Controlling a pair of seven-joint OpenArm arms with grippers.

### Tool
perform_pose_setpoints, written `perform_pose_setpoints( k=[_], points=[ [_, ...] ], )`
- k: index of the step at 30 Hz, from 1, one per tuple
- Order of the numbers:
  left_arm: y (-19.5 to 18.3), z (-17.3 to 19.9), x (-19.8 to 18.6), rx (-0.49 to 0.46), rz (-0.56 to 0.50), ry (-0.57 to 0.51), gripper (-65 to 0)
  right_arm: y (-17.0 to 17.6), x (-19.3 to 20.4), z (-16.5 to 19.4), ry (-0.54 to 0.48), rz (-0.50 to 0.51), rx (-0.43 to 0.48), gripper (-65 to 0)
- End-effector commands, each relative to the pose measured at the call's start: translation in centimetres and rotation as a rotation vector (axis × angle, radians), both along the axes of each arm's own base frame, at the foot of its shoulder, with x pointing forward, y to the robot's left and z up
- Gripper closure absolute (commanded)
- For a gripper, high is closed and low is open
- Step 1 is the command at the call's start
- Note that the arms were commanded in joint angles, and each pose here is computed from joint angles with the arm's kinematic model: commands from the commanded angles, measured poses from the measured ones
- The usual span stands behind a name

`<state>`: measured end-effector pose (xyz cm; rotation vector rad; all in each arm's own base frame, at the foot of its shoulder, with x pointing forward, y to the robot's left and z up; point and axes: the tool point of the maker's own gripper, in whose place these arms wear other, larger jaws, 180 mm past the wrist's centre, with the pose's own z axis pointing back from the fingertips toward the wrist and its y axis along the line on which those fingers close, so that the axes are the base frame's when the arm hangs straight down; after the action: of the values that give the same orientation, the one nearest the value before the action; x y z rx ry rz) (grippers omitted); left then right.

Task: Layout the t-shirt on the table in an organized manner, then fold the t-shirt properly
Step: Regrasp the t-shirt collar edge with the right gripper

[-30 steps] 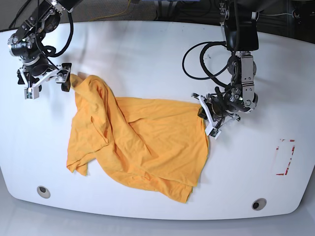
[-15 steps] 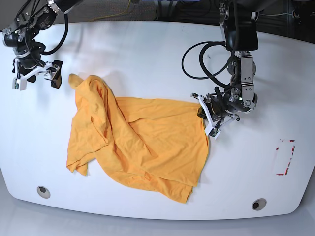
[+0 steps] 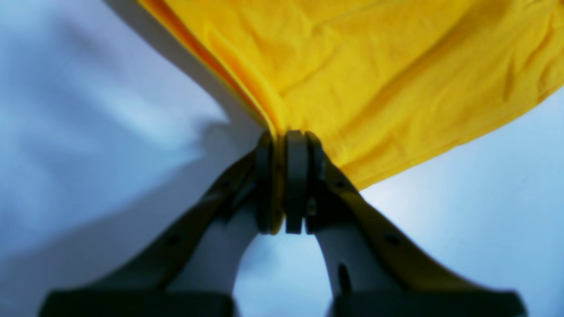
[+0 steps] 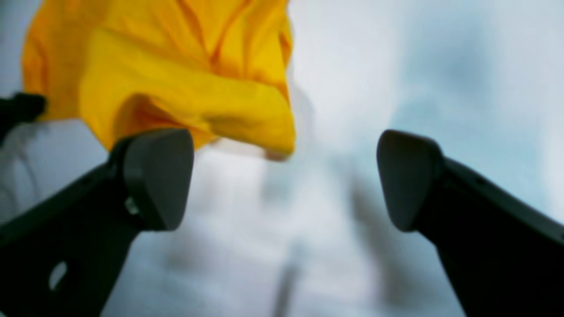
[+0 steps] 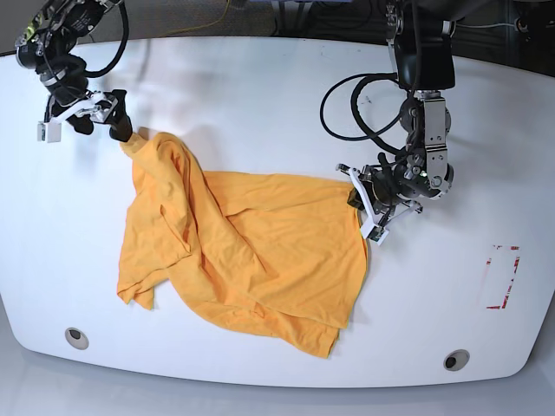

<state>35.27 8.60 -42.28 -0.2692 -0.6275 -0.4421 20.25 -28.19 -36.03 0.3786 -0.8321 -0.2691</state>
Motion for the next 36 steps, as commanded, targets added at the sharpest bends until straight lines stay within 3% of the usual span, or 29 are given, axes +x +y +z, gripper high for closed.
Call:
perform_pose_setpoints(
  k=[1, 4, 14, 31, 36],
  points=[
    [0.4, 0.1, 0.0, 0.032, -0.01, 0.011, -3.1, -0.4, -0.1, -0.8, -0.005, -0.022, 0.06, -64.5],
    [0.4, 0.1, 0.0, 0.032, -0.01, 0.011, -3.1, -0.1, 0.2, -2.0, -0.011, -0.047, 0.156, -64.5],
    [0.7, 0.0, 0.0, 0.038, -0.009, 0.013, -3.1, -0.1, 1.0, -2.9, -0.063, -0.093, 0.335, -64.5],
    [0.7, 0.0, 0.0, 0.04, -0.009, 0.013, -3.1, 0.6, 2.5, -2.1, -0.071, -0.044, 0.357, -64.5],
    [0.7, 0.0, 0.0, 0.04, -0.009, 0.013, -3.1, 1.1, 3.2, -1.2, -0.12, -0.041, 0.391, -64.4]
  ],
)
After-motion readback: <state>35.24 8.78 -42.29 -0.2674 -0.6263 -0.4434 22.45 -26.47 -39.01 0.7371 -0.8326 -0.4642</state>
